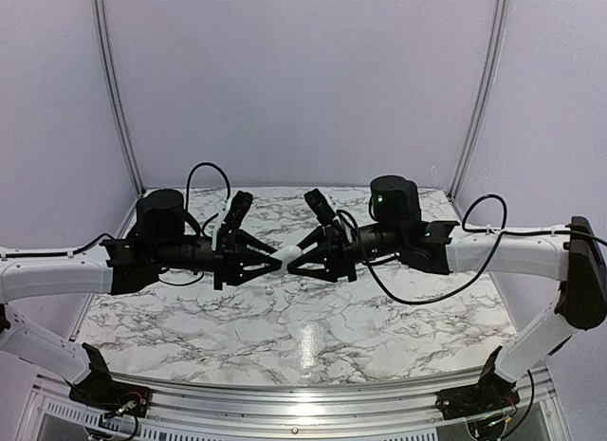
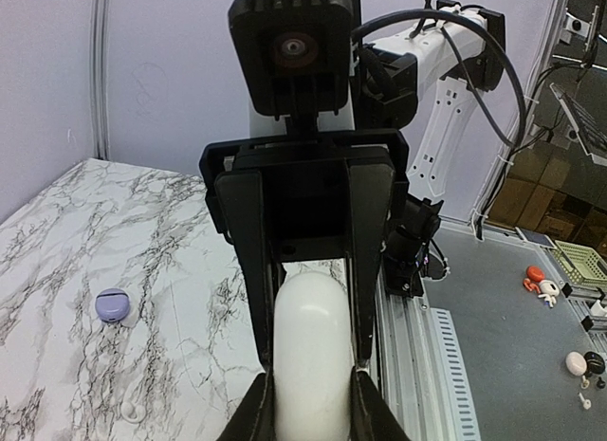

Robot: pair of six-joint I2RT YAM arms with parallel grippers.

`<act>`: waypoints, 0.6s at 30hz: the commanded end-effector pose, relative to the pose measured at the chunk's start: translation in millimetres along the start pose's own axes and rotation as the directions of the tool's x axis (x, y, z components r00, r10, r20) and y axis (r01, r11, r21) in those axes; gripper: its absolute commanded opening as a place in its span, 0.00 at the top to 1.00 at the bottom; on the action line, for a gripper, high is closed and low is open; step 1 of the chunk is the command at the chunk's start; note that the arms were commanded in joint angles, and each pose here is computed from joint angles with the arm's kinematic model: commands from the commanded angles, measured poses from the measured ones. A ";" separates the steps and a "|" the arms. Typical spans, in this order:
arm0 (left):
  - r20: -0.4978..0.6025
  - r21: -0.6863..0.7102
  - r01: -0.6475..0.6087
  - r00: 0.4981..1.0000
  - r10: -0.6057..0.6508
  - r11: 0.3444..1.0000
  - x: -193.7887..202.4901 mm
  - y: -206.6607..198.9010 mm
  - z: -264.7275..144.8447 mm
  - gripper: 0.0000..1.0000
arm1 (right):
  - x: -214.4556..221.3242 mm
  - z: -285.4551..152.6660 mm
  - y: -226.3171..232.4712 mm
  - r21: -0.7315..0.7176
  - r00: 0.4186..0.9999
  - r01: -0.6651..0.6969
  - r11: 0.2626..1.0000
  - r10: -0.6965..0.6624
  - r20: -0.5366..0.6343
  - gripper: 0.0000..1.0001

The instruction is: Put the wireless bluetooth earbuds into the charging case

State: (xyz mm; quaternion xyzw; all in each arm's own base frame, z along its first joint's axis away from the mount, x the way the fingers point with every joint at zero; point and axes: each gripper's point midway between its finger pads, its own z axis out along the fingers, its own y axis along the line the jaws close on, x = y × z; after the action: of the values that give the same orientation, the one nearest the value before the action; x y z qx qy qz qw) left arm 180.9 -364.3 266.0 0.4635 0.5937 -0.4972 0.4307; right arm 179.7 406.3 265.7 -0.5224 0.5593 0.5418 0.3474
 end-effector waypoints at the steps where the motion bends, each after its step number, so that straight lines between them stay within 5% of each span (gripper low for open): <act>1: 0.024 -0.004 -0.025 0.999 0.025 1.000 -8.5 -3.2 -2.8 0.99 | -18.8 1.4 3.1 -0.009 0.999 0.040 0.999 -0.039 0.036 0.70; 11: 0.040 -0.096 0.000 0.999 0.004 0.995 -11.7 12.4 -8.4 0.70 | -17.9 -1.8 6.0 -0.005 0.998 0.065 0.998 -0.065 0.028 0.90; 18: 0.071 -0.166 -0.005 0.997 0.017 0.986 -20.1 22.3 -19.4 0.64 | -15.2 -3.8 9.6 -0.010 0.995 0.096 0.995 -0.096 0.020 0.98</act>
State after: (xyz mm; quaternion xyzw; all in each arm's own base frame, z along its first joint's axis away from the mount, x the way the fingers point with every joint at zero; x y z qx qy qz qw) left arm 192.7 -356.8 271.4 0.4352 0.6117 -0.4785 0.4555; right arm 182.5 406.4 265.0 -0.5283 0.5558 0.5312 0.3604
